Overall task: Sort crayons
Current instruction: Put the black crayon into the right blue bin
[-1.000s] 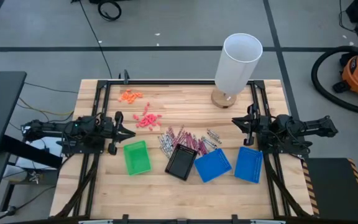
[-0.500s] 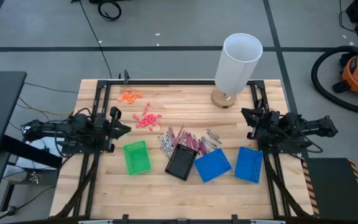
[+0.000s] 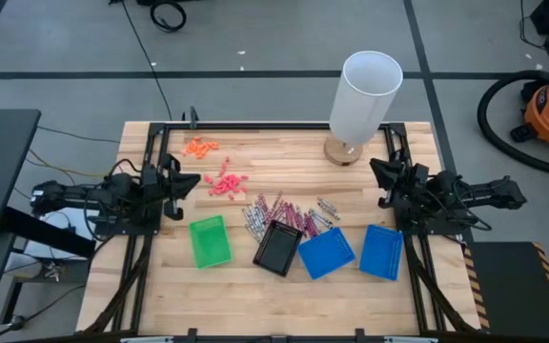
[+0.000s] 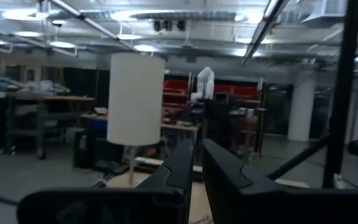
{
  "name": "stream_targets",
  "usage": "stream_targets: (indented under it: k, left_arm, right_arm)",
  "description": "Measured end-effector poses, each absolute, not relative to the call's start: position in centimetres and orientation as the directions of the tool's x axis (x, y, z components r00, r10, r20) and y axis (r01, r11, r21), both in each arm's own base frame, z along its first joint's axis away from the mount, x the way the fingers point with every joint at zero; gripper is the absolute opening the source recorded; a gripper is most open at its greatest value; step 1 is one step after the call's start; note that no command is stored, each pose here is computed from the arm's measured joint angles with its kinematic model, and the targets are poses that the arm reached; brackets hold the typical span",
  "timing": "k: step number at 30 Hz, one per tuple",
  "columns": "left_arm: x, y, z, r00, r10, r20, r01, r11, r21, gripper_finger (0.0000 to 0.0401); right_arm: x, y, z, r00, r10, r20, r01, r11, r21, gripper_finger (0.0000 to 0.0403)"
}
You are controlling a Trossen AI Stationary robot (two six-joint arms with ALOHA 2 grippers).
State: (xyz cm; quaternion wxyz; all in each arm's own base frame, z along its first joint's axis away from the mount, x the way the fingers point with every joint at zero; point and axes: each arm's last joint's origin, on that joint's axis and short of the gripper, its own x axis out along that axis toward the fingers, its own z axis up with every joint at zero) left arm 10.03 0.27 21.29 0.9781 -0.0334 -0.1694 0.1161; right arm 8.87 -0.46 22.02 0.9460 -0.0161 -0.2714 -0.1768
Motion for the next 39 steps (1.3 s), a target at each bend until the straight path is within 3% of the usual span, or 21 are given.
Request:
stream_targets:
  k: [4, 20, 27, 39]
  left_arm:
    - [10.7, 0.3, 21.4, 0.909, 0.259, 0.328, -0.241, 0.966, -0.093, 0.0043]
    - [13.9, 0.3, 24.1, 0.947, 0.273, 0.169, -0.274, 0.962, -0.017, 0.0043]
    - [15.4, 0.9, 23.3, 0.947, 0.311, 0.084, -0.312, 0.950, -0.004, 0.0046]
    - [15.7, 1.5, 22.6, 0.936, 0.351, 0.022, -0.349, 0.935, -0.060, 0.0137]
  right_arm:
    - [9.3, -0.6, 22.5, 0.781, -0.306, 0.545, 0.323, 0.944, 0.066, 0.0046]
    - [17.3, -1.6, 25.2, 0.903, -0.374, 0.211, 0.391, 0.919, -0.047, 0.0042]
    - [21.3, -2.1, 26.2, 0.926, -0.365, 0.091, 0.373, 0.923, -0.094, 0.0044]
    - [26.8, -2.9, 27.3, 0.940, -0.330, -0.090, 0.315, 0.937, -0.152, 0.0068]
